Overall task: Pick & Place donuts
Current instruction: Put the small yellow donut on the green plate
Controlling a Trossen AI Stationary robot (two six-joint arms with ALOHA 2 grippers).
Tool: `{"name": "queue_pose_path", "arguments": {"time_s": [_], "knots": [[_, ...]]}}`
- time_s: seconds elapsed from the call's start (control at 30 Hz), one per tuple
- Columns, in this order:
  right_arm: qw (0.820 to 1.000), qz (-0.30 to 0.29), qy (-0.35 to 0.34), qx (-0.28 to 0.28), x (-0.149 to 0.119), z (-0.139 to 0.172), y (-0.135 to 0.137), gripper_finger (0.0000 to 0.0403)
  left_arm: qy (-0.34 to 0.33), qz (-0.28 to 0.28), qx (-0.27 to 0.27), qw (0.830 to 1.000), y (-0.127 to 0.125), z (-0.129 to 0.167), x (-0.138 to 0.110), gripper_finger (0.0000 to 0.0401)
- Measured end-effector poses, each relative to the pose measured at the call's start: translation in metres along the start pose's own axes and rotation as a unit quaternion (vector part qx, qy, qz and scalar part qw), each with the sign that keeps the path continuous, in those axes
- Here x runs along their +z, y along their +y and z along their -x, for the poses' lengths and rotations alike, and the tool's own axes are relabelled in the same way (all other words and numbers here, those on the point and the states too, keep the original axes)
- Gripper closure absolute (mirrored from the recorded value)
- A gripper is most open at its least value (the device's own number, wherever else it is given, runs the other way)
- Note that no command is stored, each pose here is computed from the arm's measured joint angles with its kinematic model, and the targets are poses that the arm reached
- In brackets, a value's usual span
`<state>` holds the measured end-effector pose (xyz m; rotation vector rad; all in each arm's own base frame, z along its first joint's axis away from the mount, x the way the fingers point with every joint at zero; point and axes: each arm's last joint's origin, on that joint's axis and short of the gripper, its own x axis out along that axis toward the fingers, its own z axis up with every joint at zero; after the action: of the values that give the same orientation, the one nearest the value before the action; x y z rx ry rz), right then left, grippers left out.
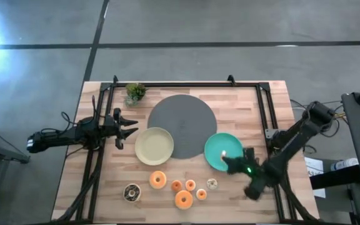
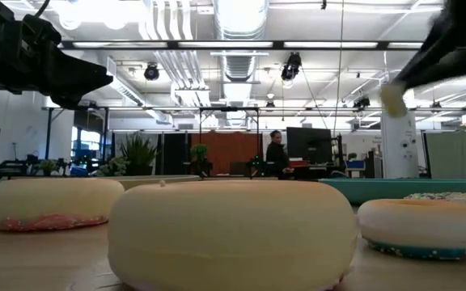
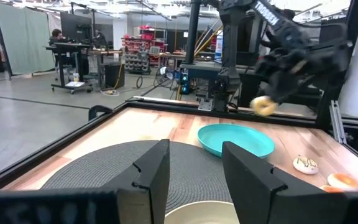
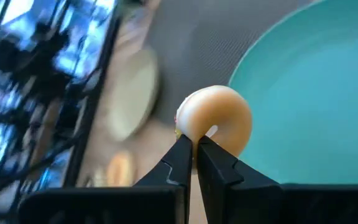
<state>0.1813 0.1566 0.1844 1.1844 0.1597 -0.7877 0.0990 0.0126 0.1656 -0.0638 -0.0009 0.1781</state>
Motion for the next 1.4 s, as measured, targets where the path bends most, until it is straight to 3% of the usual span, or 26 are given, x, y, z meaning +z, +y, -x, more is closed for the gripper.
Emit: {"name": "queue_pose_path", "arguments": {"time_s": [0.17, 0.37, 0.53, 0.6, 0.63, 0.7, 0.8, 0.83, 0.97, 1.17, 1.23, 1.4], "knots": [[0.999, -0.038, 0.016, -0.025, 0.015, -0.014, -0.01, 0.039, 0.0, 0.0, 0.0, 1.0, 0.0, 0.0, 0.0, 0.0279], [0.999, -0.038, 0.034, -0.011, 0.027, -0.007, 0.004, 0.039, 0.0, 0.0, 0.0, 1.0, 0.0, 0.0, 0.0, 0.0279], [0.995, -0.059, 0.075, -0.031, 0.032, -0.004, 0.008, 0.039, -0.022, -0.003, 0.002, 1.0, 0.0, 0.0, 0.004, 0.0279], [0.993, -0.078, 0.083, -0.039, 0.031, -0.004, 0.005, 0.039, -0.058, 0.043, -0.007, 0.997, -0.001, 0.001, 0.011, 0.0279], [0.992, -0.084, 0.086, -0.041, 0.031, -0.004, 0.005, 0.039, -0.08, 0.098, -0.019, 0.992, -0.002, 0.001, 0.016, 0.0279], [0.991, -0.091, 0.088, -0.037, 0.03, -0.004, 0.007, 0.039, -0.139, 0.231, -0.043, 0.962, -0.002, 0.004, 0.028, 0.0279], [0.993, -0.095, 0.075, -0.017, 0.029, -0.005, 0.01, 0.039, -0.214, 0.394, -0.077, 0.891, -0.001, 0.01, 0.043, 0.0279], [0.992, -0.1, 0.073, -0.011, 0.029, -0.005, 0.012, 0.039, -0.231, 0.421, -0.087, 0.873, 0.0, 0.012, 0.046, 0.0279], [0.993, -0.103, 0.065, -0.006, 0.03, -0.005, 0.012, 0.039, -0.296, 0.426, -0.064, 0.853, 0.002, 0.017, 0.054, 0.0279], [0.992, -0.106, 0.066, -0.005, 0.029, -0.005, 0.012, 0.039, -0.323, 0.472, -0.034, 0.82, 0.005, 0.018, 0.056, 0.0279], [0.992, -0.109, 0.061, 0.001, 0.03, -0.005, 0.013, 0.039, -0.307, 0.496, -0.021, 0.812, 0.006, 0.015, 0.052, 0.0279], [0.99, -0.136, 0.024, 0.026, 0.032, -0.005, 0.015, 0.039, -0.183, 0.57, -0.007, 0.801, 0.001, -0.007, 0.032, 0.0279]]}}
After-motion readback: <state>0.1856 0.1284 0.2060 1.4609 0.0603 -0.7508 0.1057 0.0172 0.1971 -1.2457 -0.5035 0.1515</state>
